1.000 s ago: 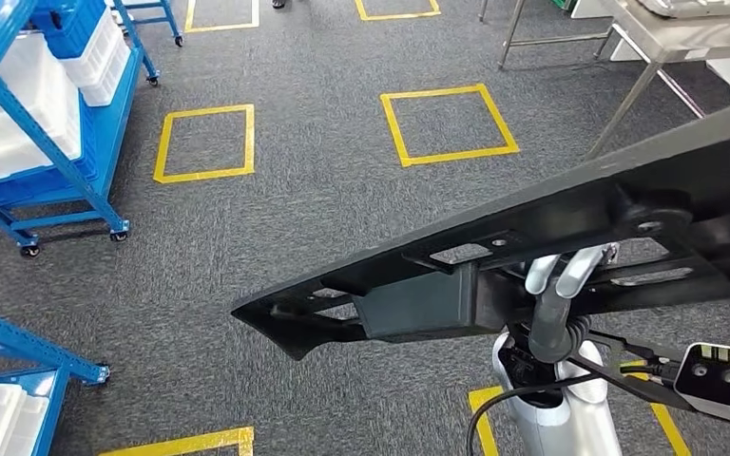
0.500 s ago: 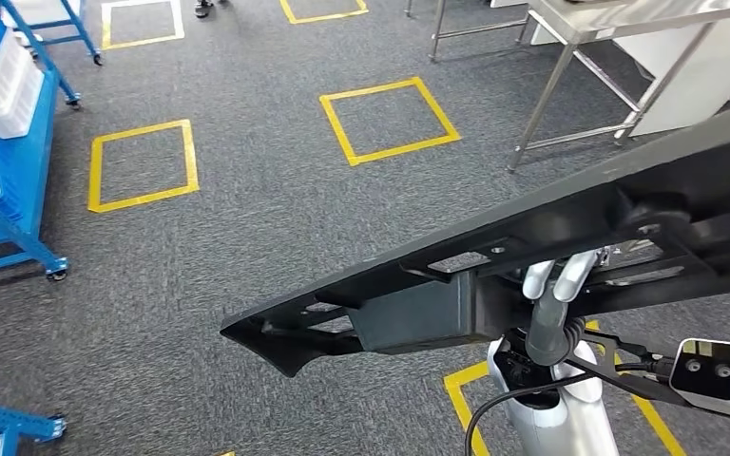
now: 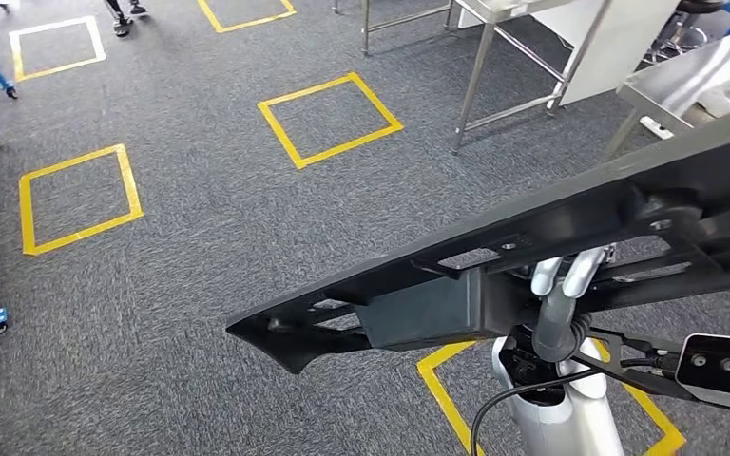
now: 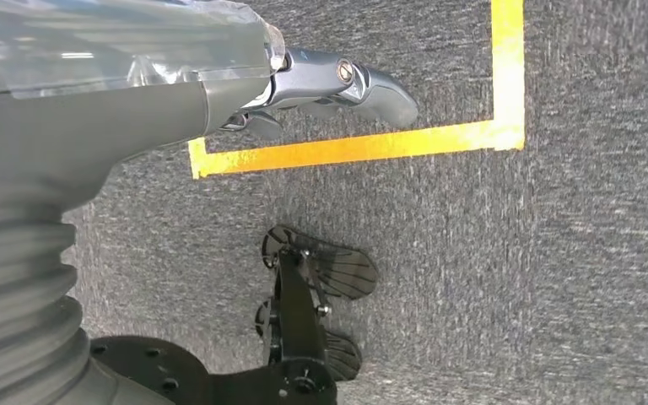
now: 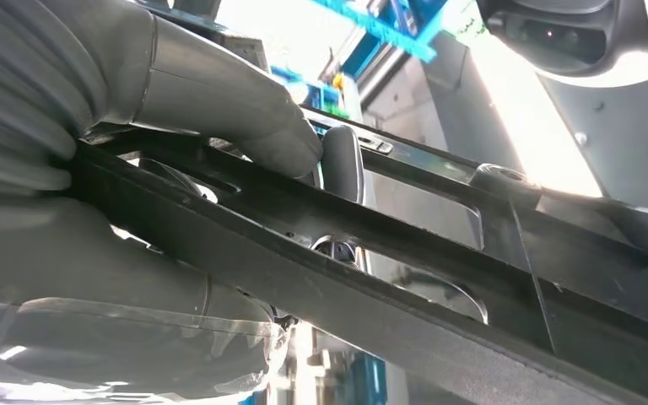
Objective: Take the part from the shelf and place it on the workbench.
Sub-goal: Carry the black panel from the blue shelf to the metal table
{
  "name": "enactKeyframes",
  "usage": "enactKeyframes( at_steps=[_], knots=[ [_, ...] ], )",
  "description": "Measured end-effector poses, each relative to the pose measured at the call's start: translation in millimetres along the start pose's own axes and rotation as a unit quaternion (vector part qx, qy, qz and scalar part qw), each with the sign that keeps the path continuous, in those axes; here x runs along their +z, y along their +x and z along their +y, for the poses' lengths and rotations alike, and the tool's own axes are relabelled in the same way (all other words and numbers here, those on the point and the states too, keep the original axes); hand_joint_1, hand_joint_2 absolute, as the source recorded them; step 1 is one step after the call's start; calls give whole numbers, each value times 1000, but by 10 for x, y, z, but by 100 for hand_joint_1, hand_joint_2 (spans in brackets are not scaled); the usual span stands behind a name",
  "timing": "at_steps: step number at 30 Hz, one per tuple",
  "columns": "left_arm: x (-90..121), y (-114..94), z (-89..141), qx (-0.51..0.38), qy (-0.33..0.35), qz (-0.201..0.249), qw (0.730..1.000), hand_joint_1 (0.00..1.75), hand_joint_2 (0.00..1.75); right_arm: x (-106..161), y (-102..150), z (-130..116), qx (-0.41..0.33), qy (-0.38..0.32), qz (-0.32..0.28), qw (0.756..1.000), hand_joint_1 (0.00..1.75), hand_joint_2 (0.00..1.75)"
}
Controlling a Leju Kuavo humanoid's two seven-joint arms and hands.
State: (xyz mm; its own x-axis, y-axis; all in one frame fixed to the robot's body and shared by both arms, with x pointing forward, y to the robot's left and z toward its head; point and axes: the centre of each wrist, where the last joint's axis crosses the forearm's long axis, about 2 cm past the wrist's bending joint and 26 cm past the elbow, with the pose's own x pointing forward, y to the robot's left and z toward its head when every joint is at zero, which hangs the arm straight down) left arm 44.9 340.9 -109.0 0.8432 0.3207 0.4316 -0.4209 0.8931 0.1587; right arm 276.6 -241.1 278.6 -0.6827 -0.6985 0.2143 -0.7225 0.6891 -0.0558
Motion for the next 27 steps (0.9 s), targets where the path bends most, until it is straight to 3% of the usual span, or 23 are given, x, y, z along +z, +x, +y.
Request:
enactKeyframes(
  at_steps=[27],
  knots=[
    [16, -26, -53, -4, -4, 11, 1000, 0, 175, 120, 75, -55, 19, -11, 21, 1000, 175, 175]
  ],
)
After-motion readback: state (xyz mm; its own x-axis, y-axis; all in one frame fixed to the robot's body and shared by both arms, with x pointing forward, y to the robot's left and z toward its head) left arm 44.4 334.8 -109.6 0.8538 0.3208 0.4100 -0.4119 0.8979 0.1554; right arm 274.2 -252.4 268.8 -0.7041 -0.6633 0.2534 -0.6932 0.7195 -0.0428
